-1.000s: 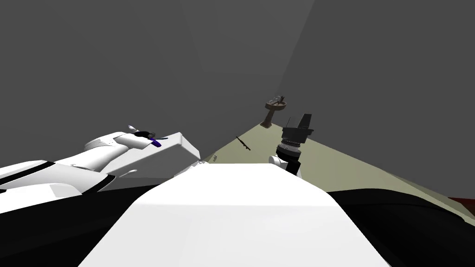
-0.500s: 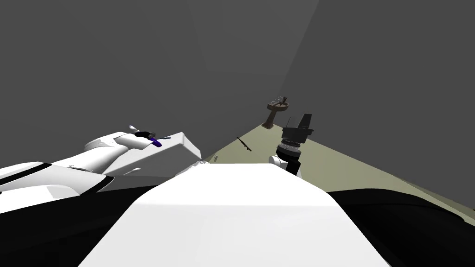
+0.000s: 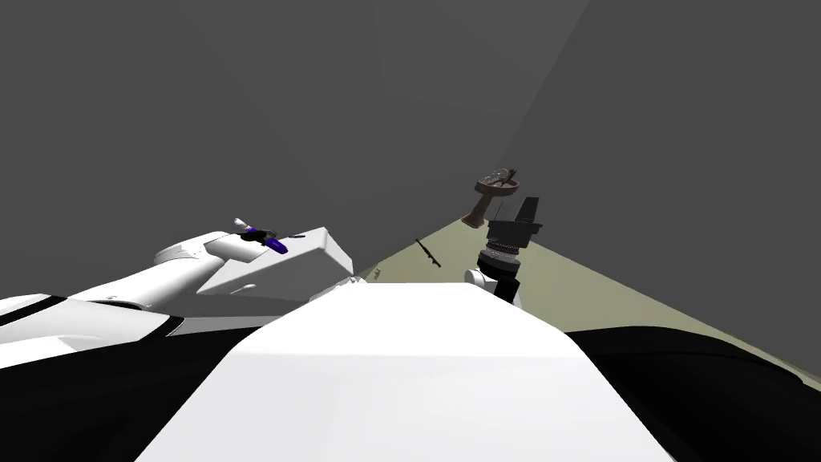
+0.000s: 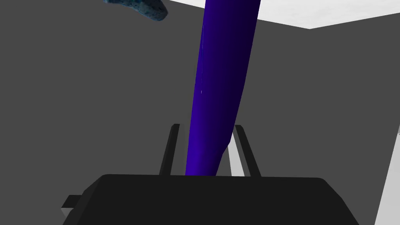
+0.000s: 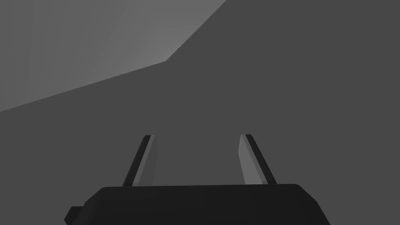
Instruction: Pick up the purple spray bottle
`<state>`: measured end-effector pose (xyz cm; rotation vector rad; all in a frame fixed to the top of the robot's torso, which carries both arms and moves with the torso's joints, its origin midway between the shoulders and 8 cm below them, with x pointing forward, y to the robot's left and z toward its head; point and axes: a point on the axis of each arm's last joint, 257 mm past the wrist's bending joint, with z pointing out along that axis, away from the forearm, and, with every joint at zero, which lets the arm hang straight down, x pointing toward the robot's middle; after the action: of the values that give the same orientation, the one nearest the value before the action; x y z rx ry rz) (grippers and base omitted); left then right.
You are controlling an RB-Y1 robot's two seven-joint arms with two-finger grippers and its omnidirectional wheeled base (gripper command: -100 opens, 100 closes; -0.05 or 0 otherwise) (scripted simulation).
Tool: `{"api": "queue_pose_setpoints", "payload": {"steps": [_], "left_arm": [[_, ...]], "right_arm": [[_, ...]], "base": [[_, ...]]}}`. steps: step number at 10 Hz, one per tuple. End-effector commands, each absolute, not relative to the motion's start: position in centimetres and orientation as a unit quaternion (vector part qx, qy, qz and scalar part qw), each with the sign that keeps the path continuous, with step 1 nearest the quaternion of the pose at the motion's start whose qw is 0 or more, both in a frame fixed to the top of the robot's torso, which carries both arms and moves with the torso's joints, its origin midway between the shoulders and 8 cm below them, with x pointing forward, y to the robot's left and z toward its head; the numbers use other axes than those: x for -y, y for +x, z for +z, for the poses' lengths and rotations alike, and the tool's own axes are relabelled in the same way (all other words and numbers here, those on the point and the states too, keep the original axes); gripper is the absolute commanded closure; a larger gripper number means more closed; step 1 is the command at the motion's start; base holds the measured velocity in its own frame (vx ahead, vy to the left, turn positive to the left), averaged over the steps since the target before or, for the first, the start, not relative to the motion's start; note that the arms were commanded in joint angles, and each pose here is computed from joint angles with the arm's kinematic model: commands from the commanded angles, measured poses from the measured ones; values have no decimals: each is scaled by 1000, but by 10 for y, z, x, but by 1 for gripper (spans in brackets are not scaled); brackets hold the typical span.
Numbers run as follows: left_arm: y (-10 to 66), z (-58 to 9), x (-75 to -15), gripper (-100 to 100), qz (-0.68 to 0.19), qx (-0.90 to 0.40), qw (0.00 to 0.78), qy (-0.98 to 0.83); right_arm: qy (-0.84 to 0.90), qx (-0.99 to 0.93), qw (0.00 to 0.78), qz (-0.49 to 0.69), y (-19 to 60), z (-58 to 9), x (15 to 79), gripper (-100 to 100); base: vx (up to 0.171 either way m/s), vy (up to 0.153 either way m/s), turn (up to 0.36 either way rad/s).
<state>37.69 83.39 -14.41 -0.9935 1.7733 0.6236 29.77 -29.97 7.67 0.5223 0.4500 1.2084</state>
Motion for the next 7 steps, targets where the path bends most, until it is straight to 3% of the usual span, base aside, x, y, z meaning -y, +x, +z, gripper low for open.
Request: {"api": "queue_pose_setpoints", "payload": {"steps": [1,2,4,7], "left_arm": [[378,-137,-830,100,253,-729,494,-402],[377,-146,-823,100,249,-737,489,-395],[388,-153,-805,100,234,-749,489,-381],[384,-156,-791,100,231,-758,492,-362]], "right_arm": [[241,-207,768,557,298,77,300,0],[241,-207,768,557,298,77,300,0],[241,-207,768,557,298,77,300,0],[241,-207,768,557,298,77,300,0]], "base": [[225,74,478],[114,49,238],[-2,13,-12],[169,44,311]]}}
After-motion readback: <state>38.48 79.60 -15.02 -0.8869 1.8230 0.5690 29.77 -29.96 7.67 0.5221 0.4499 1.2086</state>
